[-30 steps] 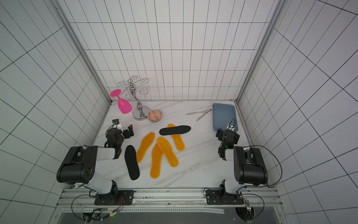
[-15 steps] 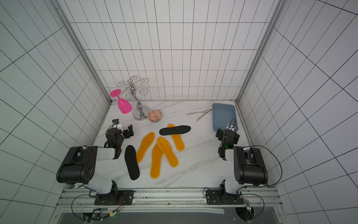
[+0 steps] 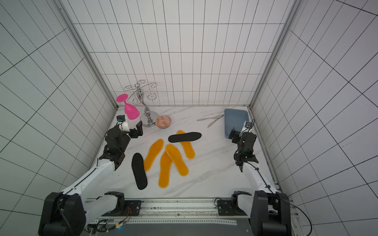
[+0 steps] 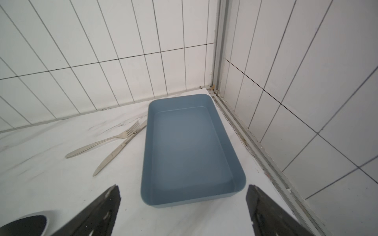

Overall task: Put the insoles into the storage box
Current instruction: Pick up the insole from the center of the board.

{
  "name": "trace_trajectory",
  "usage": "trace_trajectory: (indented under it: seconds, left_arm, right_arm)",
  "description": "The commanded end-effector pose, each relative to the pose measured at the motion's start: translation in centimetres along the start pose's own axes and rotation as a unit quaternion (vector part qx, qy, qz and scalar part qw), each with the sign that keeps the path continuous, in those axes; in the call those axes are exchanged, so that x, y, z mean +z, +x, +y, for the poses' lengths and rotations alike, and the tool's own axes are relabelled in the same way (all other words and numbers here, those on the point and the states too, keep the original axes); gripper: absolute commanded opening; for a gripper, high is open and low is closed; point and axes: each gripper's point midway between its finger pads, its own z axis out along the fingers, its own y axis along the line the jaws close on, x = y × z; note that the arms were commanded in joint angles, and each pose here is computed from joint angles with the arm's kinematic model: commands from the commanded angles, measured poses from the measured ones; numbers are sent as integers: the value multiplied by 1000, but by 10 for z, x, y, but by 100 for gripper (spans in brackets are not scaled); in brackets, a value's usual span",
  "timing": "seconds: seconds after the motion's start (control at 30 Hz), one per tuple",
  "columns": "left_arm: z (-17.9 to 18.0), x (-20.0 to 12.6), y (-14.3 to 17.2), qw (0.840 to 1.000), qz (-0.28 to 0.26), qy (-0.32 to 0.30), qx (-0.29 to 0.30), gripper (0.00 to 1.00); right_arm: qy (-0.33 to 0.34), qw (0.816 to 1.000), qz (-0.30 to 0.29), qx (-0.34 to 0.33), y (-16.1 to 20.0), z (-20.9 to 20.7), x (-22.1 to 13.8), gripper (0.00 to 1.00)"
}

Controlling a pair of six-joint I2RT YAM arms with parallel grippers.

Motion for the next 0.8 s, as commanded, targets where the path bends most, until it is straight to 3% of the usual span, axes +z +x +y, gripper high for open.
trace_trajectory:
  seconds: [0.0,0.17,0.33,0.53,0.77]
  left_arm:
    - [-8,-15,9,996,70,13,-55,99]
    - [-29,-34,17,979,141,60,-132,99]
    - [-54,-53,34,947,216,109,-212,99]
    - [-67,-69,66,915,299,110,-249,98]
    - [-82,-76,119,883,374,114,-261,93]
  right_arm:
    - [-93,991,93,3,17,38,-19,99]
    - [-188,968,167,-20,21,79,-58,99]
    - [-246,940,231,-42,30,102,-91,99]
    - [-265,918,285,-77,52,114,-110,99]
    - [-269,910,311,-60,64,127,-114,99]
